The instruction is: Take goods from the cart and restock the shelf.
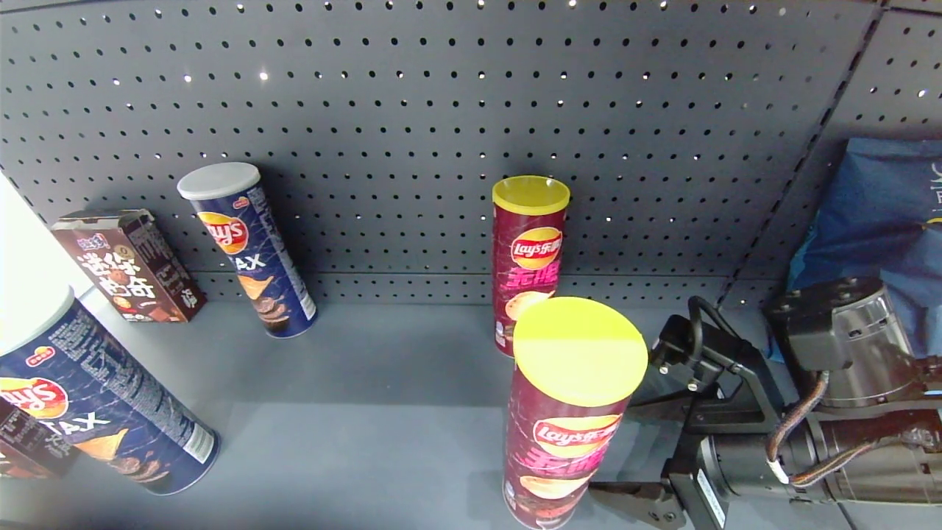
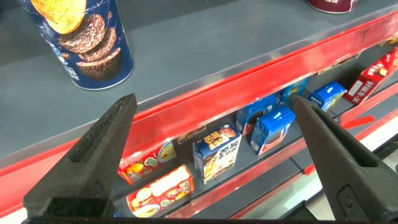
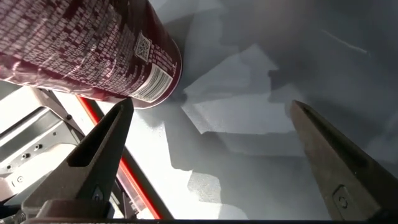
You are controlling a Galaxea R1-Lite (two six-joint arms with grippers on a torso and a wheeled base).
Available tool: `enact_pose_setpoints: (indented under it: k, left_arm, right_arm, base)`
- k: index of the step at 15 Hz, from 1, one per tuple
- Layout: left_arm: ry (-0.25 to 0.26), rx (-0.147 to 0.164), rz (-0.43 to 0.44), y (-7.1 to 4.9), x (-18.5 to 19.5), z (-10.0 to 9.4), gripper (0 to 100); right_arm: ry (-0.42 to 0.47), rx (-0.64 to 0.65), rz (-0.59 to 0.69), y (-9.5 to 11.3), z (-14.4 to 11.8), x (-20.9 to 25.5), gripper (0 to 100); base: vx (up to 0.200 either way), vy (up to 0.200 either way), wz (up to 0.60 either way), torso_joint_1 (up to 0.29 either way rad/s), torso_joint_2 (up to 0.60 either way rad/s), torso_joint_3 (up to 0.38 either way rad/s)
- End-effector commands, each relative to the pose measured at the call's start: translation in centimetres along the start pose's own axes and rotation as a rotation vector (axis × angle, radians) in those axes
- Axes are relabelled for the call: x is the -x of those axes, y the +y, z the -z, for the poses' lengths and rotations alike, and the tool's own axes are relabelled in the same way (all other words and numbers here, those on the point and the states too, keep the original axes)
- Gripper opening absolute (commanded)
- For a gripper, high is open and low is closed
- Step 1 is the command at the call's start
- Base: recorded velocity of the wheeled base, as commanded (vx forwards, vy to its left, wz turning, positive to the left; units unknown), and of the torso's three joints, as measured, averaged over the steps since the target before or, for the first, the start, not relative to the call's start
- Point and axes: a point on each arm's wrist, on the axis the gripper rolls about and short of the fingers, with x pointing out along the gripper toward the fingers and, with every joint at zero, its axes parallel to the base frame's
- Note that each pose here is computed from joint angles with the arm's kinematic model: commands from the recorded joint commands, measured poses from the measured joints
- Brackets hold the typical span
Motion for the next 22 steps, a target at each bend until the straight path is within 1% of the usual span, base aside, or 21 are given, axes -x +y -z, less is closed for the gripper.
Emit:
enact_pose_setpoints:
  k: [1,6,9,10,12,13,14,16,17,19,20,21,22]
  left_arm:
    - [0.000,0.000,-0.001,0.0,0.0,0.0,100]
    - [0.000,0.000,-0.001,0.0,0.0,0.0,100]
    - [-0.002,0.000,-0.001,0.0,0.0,0.0,100]
    - [-0.001,0.001,-0.002,0.0,0.0,0.0,100]
    - [0.000,0.002,-0.021,0.0,0.0,0.0,100]
    - [0.000,0.002,-0.027,-0.1,0.0,0.0,100]
    - [0.000,0.002,-0.027,-0.1,0.0,0.0,100]
    - [0.000,0.002,-0.027,-0.1,0.0,0.0,100]
    - [0.000,0.002,-0.024,-0.1,0.0,0.0,100]
    - [0.000,0.001,-0.024,-0.1,0.0,0.0,100]
    - [0.001,0.001,-0.022,-0.1,0.0,0.0,100]
    - [0.004,0.000,-0.023,-0.1,0.0,0.0,100]
    - [0.004,0.000,-0.025,-0.1,0.0,0.0,100]
  right_arm:
    - [-0.005,0.001,0.000,0.0,-0.1,-0.2,100]
    - [-0.010,0.002,0.000,-0.1,-0.1,-0.4,100]
    - [-0.023,0.002,0.003,0.0,0.1,0.3,100]
    - [-0.043,-0.002,0.013,0.0,0.3,1.3,100]
    - [-0.111,-0.037,0.053,-0.2,0.7,4.0,100]
    - [-0.174,-0.061,0.109,-0.3,1.4,6.5,100]
    - [-0.232,-0.084,0.159,-0.2,2.4,8.8,100]
    - [-0.320,-0.117,0.272,0.4,5.4,12.4,100]
    - [-0.365,-0.154,0.343,1.0,7.3,13.7,100]
    - [-0.431,-0.238,0.446,1.8,9.8,15.1,100]
    - [-0.490,-0.295,0.576,2.4,12.5,16.1,100]
    - [-0.520,-0.322,0.652,2.7,14.1,16.4,100]
    - [-0.530,-0.353,0.740,3.1,15.6,16.4,100]
  base:
    - [0.000,0.000,0.00,0.000,0.00,0.000]
    - [0.000,0.000,0.00,0.000,0.00,0.000]
    - [0.000,0.000,0.00,0.000,0.00,0.000]
    - [0.000,0.000,0.00,0.000,0.00,0.000]
    - [0.000,0.000,0.00,0.000,0.00,0.000]
    - [0.000,0.000,0.00,0.000,0.00,0.000]
    - [0.000,0.000,0.00,0.000,0.00,0.000]
    - [0.000,0.000,0.00,0.000,0.00,0.000]
    - [0.000,0.000,0.00,0.000,0.00,0.000]
    - [0.000,0.000,0.00,0.000,0.00,0.000]
    - [0.000,0.000,0.00,0.000,0.00,0.000]
    - [0.000,0.000,0.00,0.000,0.00,0.000]
    - [0.000,0.000,0.00,0.000,0.00,0.000]
